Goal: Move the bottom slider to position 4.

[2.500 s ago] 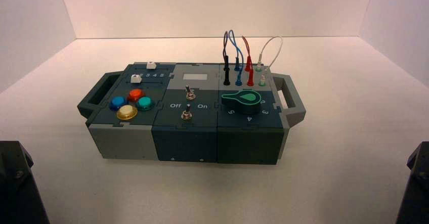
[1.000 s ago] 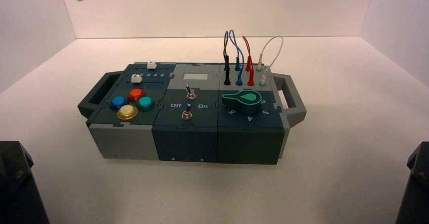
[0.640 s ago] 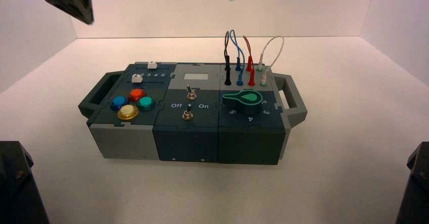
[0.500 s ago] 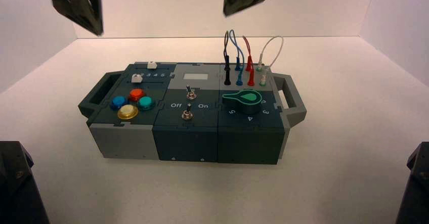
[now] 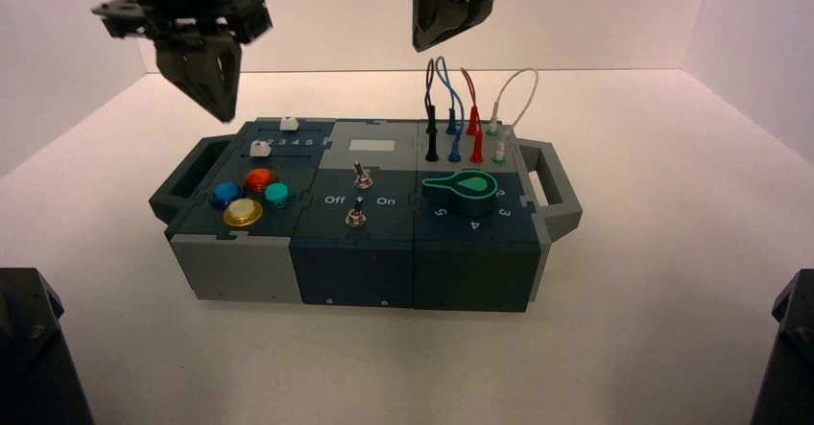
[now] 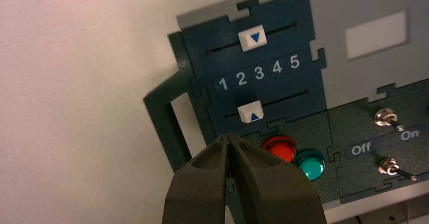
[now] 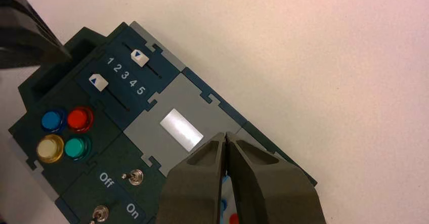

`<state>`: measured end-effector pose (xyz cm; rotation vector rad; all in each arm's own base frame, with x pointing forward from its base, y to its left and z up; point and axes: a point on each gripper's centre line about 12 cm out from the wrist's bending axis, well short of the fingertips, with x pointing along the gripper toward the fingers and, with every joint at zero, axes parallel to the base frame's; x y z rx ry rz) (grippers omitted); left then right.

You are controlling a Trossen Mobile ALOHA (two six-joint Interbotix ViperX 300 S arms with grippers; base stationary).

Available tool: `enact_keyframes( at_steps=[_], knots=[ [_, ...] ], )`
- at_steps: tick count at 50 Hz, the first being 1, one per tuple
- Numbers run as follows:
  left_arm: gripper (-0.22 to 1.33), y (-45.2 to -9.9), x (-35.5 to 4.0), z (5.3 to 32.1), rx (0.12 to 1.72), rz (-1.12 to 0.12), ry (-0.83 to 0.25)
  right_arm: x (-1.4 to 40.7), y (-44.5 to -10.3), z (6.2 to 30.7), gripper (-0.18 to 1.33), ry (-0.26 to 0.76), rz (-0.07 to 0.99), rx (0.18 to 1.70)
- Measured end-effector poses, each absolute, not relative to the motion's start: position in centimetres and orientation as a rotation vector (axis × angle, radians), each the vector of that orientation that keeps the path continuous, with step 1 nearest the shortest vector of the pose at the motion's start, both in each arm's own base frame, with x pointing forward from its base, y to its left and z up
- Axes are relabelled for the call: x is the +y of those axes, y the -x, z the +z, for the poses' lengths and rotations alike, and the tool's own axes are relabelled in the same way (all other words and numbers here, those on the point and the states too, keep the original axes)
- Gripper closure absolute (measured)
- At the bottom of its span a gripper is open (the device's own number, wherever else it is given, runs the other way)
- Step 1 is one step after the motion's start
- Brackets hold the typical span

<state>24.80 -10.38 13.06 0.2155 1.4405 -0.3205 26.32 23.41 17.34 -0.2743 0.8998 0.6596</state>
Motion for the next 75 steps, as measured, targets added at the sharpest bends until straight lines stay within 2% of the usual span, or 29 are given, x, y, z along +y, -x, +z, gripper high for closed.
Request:
enact_keyframes(
  at_steps=[39, 75],
  knots=[
    [1.27, -26.9, -11.5, 9.4, 1.565, -0.294, -0.22, 23.6, -26.3, 17.4, 1.28, 0.26, 0.658, 0.909],
    [1.27, -26.7, -12.8, 9.3, 1.564, -0.326, -0.237, 23.5, -26.4, 17.5, 1.28, 0.256, 0.656, 0.908]
  ],
)
